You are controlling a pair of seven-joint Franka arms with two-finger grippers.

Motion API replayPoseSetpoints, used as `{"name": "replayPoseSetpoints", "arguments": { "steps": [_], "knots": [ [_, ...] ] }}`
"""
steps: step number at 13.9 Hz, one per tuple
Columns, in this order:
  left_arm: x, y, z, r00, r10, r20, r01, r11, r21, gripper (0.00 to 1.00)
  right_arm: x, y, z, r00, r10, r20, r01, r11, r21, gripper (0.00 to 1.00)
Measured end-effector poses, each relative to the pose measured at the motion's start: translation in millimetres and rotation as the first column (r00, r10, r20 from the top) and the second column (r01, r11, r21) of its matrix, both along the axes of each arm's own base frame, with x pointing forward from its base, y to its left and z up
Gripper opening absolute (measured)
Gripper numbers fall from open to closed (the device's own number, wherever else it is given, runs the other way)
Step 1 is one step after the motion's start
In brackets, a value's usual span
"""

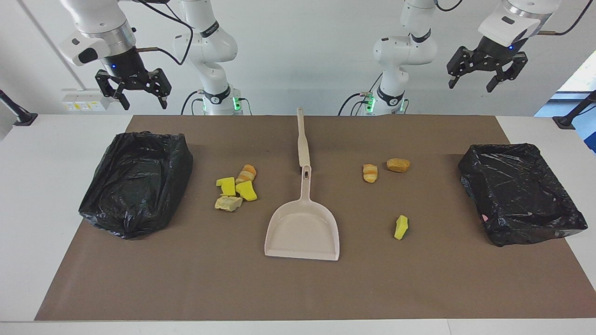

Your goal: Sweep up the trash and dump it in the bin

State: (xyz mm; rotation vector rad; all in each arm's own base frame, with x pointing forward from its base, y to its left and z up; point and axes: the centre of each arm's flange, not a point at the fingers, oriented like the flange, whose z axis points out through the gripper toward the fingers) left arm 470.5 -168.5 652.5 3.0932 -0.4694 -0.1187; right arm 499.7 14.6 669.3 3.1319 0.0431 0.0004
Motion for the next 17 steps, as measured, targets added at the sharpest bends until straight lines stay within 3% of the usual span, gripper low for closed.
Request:
{"name": "replayPoseSetpoints", "arguments": {
  "steps": [4,7,11,14,17],
  "knots": [
    [-24,-65,-65,0.999,0.005,-0.046,-0.004,1.0,0.014,1.0,30.6,69,-37,0.999,-0.038,0.009,0.038,0.999,-0.001,1.0],
    [-62,-113,-121,0.998,0.019,-0.057,-0.019,1.0,0.01,1.0,64.6,98,-72,0.999,-0.03,0.014,0.03,1.0,0.001,1.0],
    [-115,-170,-183,0.998,0.065,-0.015,-0.065,0.998,0.009,1.0,100.9,158,-138,0.993,-0.119,-0.001,0.119,0.992,0.05,1.0],
    [-151,-208,-235,0.994,0.106,0.014,-0.106,0.994,-0.005,1.0,109.4,225,-189,0.979,-0.202,-0.039,0.205,0.971,0.121,1.0],
    [-172,-233,-267,0.993,0.117,0.002,-0.117,0.993,-0.029,1.0,107.2,276,-228,0.965,-0.241,-0.1,0.254,0.957,0.144,1.0]
  ]
}}
